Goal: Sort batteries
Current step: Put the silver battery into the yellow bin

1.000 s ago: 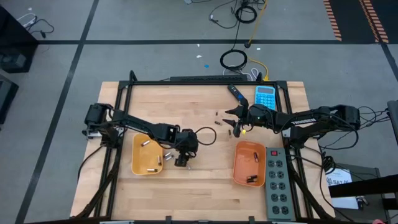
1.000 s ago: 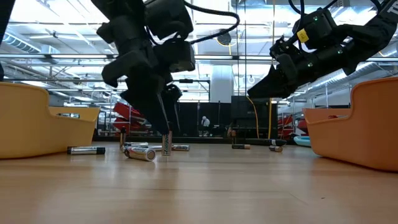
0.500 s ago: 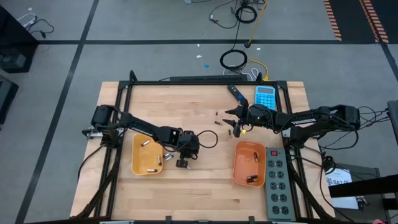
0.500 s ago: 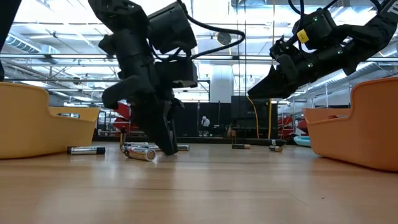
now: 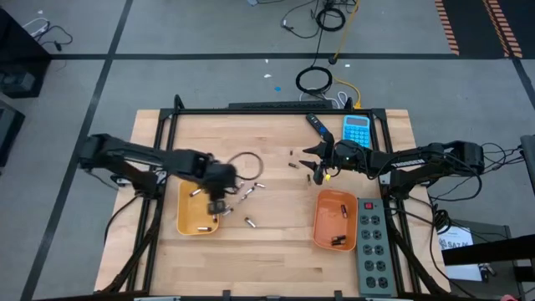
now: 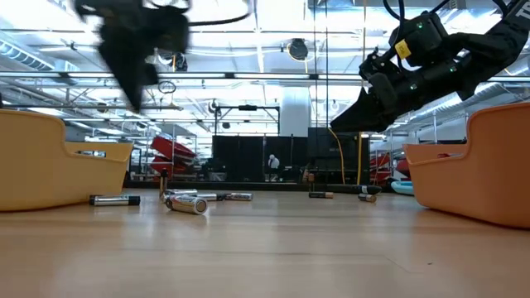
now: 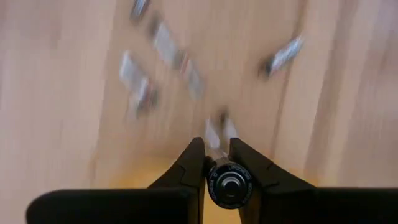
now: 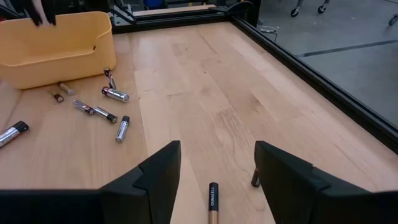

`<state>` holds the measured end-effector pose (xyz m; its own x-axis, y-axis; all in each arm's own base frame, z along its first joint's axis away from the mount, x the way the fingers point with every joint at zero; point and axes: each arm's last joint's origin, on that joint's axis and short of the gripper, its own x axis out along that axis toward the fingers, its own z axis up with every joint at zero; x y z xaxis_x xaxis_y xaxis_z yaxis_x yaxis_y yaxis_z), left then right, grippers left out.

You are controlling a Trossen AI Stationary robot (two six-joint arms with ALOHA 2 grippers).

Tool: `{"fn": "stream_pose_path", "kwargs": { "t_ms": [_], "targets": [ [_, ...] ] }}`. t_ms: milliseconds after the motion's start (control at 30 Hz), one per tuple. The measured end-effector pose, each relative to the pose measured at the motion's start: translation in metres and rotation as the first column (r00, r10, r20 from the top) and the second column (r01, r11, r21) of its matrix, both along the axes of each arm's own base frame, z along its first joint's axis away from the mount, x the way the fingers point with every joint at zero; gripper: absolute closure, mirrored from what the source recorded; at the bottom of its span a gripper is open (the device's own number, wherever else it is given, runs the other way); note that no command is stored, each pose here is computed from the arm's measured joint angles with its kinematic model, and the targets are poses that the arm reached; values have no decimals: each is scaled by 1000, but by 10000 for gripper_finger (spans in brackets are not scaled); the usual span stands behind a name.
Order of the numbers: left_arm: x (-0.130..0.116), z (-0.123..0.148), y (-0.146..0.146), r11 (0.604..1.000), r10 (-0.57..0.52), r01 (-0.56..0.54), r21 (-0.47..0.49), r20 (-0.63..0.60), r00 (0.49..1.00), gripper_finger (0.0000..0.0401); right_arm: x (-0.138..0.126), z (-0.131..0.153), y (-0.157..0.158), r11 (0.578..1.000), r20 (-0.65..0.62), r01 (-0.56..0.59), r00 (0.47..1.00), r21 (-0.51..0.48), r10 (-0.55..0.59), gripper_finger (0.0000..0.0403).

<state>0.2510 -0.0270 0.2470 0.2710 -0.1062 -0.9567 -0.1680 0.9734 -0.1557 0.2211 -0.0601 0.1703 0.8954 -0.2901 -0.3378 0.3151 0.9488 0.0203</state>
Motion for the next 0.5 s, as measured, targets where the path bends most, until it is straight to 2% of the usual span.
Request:
{"fn": "stream_pose_path", "kwargs": {
  "t_ms": [100,233,367,500],
  "targets": [
    [-28,2,-8,994,107,-109,-21,-61,992,342,0,0,1,1000,1,-5,1000,0,5,207],
    [-43,5,-14,978,207,-208,-12,-61,976,270,1,0,3,1000,4,-11,1000,0,11,207],
    [-39,13,-17,970,244,-244,-13,20,969,191,1,1,4,1000,6,-18,1000,0,18,207],
    [-21,9,-21,982,174,-182,53,128,976,157,1,1,4,1000,8,-18,1000,-1,18,207]
  ]
}}
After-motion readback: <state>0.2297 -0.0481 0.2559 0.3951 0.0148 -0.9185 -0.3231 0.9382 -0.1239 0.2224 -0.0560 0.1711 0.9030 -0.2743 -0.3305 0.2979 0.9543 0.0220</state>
